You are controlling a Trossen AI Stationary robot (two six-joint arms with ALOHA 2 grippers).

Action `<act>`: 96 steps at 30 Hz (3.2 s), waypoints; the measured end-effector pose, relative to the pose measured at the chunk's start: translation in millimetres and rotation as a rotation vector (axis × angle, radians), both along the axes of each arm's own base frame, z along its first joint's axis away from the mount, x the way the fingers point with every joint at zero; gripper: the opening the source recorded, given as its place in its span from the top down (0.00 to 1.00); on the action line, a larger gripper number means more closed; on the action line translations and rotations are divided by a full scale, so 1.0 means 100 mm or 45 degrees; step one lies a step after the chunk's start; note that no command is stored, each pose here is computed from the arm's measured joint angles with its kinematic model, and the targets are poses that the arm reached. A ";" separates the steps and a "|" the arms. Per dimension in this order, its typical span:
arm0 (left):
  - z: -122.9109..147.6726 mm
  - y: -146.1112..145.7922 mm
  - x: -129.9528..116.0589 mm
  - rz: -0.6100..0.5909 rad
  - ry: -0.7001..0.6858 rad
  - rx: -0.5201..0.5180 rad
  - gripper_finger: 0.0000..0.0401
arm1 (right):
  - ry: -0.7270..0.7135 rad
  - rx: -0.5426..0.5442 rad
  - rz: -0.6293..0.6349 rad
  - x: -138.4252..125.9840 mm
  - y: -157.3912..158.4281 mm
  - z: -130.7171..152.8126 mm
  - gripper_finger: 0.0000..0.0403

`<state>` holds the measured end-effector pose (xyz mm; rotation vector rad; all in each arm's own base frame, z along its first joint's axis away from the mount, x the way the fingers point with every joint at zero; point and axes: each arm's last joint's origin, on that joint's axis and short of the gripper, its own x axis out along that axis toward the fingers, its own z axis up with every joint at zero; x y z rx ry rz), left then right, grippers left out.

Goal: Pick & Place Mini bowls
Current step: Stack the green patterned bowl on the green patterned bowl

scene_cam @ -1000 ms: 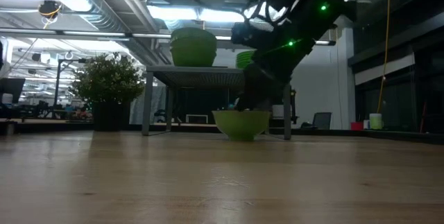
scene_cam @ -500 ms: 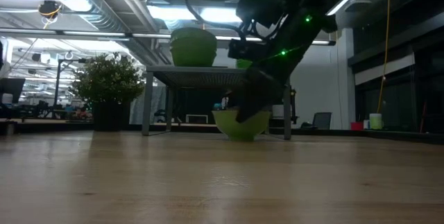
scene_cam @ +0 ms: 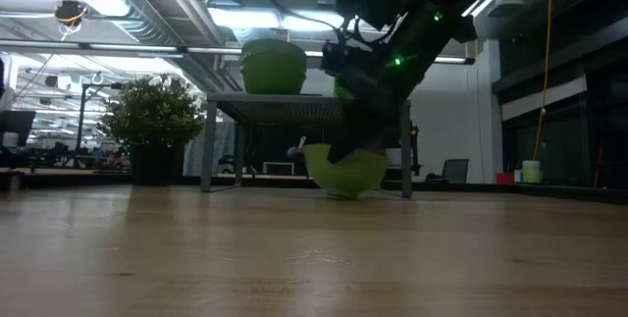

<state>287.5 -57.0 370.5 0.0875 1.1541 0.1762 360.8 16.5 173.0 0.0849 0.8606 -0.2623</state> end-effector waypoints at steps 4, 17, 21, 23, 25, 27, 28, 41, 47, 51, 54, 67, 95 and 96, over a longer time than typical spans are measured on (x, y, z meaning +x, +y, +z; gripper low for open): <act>0.00 0.00 0.00 -0.015 0.004 0.007 0.56 | -0.101 0.209 0.090 0.06 0.09 0.05 0.96; -0.06 -0.08 -0.13 -0.259 -0.054 0.066 0.56 | -0.224 0.677 0.359 0.06 0.50 0.22 0.97; -0.24 -0.04 -0.28 -0.258 -0.303 -0.071 0.56 | -0.242 0.693 0.374 0.02 0.64 0.29 0.97; -0.33 -0.01 -0.35 -0.259 -0.440 -0.172 0.56 | -0.278 0.715 0.404 0.02 0.71 0.32 0.97; -0.41 0.03 -0.41 -0.259 -0.557 -0.293 0.56 | -0.296 0.748 0.435 0.02 0.77 0.34 0.97; -0.51 0.05 -0.46 -0.268 -0.627 -0.412 0.56 | -0.326 0.768 0.456 0.02 0.81 0.37 0.97; -0.57 0.05 -0.47 -0.277 -0.643 -0.462 0.56 | -0.344 0.770 0.466 0.03 0.82 0.38 0.97; -1.01 -0.05 -0.34 -0.556 -0.664 -0.516 0.56 | -0.538 0.903 0.605 0.08 0.88 0.57 0.97; -1.10 -0.11 -0.24 -0.637 -0.640 -0.638 0.56 | -0.615 0.902 0.629 0.10 0.88 0.63 0.97; -1.16 -0.14 -0.17 -0.675 -0.642 -0.705 0.56 | -0.648 0.904 0.640 0.10 0.88 0.65 0.97; -1.19 -0.16 -0.13 -0.688 -0.634 -0.744 0.56 | -0.701 0.904 0.656 0.11 0.88 0.69 0.97; -1.24 -0.22 -0.08 -0.734 -0.628 -0.796 0.69 | -0.764 0.904 0.679 0.12 0.88 0.74 0.97; -1.27 -0.17 -0.20 -0.529 -0.280 -0.733 0.96 | -0.754 0.936 0.480 0.16 0.73 0.72 0.69; -1.25 -0.17 -0.21 -0.523 -0.253 -0.710 0.96 | -0.754 0.936 0.479 0.16 0.73 0.72 0.69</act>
